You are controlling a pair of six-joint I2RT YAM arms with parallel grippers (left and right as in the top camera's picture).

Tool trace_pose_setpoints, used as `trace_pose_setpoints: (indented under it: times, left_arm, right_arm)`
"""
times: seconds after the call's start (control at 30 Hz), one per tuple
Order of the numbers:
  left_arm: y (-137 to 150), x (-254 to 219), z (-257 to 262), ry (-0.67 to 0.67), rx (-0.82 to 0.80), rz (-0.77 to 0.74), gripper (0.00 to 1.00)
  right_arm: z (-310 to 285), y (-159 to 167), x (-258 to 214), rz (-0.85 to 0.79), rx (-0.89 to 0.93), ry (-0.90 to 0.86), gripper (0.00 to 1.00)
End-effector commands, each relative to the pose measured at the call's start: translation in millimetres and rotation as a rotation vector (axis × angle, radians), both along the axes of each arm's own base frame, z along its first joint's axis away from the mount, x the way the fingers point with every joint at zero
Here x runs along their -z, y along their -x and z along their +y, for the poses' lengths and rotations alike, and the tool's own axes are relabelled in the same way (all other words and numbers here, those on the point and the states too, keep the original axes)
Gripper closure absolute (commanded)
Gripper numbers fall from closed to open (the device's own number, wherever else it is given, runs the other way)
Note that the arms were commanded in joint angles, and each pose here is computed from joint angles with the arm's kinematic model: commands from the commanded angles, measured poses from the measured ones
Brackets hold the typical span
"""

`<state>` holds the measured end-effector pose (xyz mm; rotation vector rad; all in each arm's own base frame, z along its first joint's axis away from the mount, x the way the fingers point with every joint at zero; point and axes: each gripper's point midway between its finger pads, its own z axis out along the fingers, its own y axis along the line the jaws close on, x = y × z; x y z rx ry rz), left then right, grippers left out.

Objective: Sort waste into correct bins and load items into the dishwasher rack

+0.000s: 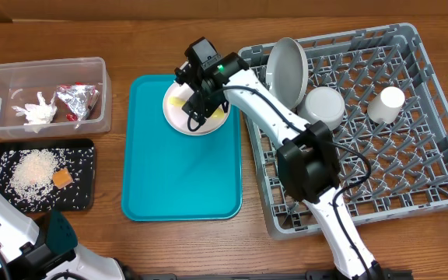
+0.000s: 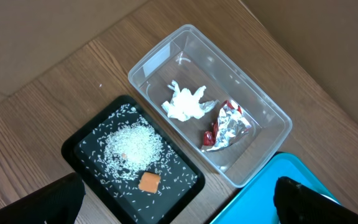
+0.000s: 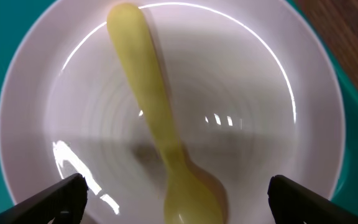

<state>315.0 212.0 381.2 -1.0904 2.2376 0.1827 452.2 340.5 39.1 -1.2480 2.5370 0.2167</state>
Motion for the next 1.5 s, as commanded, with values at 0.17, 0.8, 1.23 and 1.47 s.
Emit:
trace_pose_setpoints:
  times: [0.17, 0.8, 1.23, 1.47]
  left_arm:
    - [-1, 4, 3, -0.004, -0.004, 0.016, 0.0]
    - [-1, 4, 3, -0.004, -0.004, 0.016, 0.0]
    - [-1, 4, 3, -0.004, -0.004, 0.016, 0.0]
    - [-1, 4, 3, -0.004, -0.004, 0.016, 0.0]
  right_arm:
    - [1, 9, 26, 0.073, 0.034, 0.006, 0.2]
    - [7, 20, 8, 0.156, 0.162, -0.033, 0.42]
    - [27, 6, 12, 0.109, 0.159, -0.099, 0.4]
    - [23, 11, 25, 0.135, 0.162, -0.077, 0.46]
